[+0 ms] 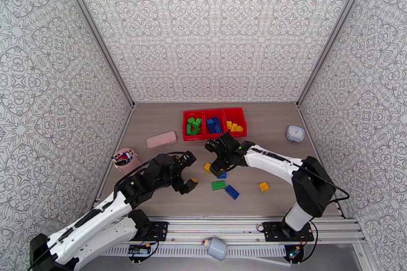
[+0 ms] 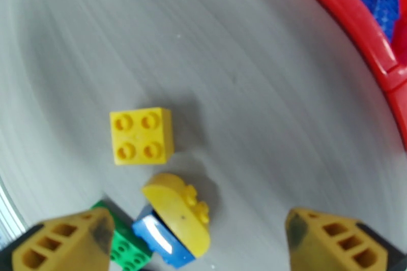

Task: Sort the legos into containers by color

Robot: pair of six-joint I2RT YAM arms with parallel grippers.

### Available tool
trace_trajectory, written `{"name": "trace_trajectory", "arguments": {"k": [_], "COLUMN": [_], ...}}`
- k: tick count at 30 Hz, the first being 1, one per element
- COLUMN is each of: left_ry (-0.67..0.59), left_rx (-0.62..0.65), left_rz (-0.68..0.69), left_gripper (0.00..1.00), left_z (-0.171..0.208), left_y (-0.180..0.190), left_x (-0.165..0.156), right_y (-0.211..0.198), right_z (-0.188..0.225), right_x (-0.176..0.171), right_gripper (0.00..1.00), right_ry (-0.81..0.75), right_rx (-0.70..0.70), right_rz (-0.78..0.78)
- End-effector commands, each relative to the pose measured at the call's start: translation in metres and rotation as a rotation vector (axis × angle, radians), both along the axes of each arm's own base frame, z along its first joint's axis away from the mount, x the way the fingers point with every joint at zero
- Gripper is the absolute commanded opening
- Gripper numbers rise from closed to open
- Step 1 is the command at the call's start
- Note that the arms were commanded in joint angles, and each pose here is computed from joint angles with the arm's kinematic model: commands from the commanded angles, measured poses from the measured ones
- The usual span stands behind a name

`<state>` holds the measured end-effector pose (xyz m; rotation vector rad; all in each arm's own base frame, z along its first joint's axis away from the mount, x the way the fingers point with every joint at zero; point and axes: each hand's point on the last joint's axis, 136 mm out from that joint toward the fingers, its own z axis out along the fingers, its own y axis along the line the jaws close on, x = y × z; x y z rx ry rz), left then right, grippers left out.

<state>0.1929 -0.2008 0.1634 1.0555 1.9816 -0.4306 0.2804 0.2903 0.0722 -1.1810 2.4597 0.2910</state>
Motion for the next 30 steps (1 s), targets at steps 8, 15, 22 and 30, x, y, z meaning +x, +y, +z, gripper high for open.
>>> {"name": "trace_trajectory", "arguments": {"k": [8,15,22,30], "left_ry": [-0.093,-0.076,-0.057,-0.039], "left_rx": [-0.046,-0.055,-0.077,-0.106], "left_rz": [-0.129,-0.135,-0.148,-0.155], "left_gripper": [1.0,1.0,1.0,1.0], "left_z": [0.005,0.001,0.002,0.004], "left_y": [-0.014,-0.015,-0.016,-0.017], "left_x": [-0.007,-0.006,-0.006,-0.006], "right_y": [0.006,0.003,0.0,0.0], "right_z": [-0.035,-0.039,-0.04,-0.041], "right_x": [0.004,0.008,0.012,0.015], "right_gripper": [0.76,0.63,0.53,0.39], "right_ry": [0.058,0.057,0.04,0.036], "right_rx": [-0.081,-0.089,-0.098,-0.091], "right_rz": [0.024,-0.019,-0.065,-0.092]}}
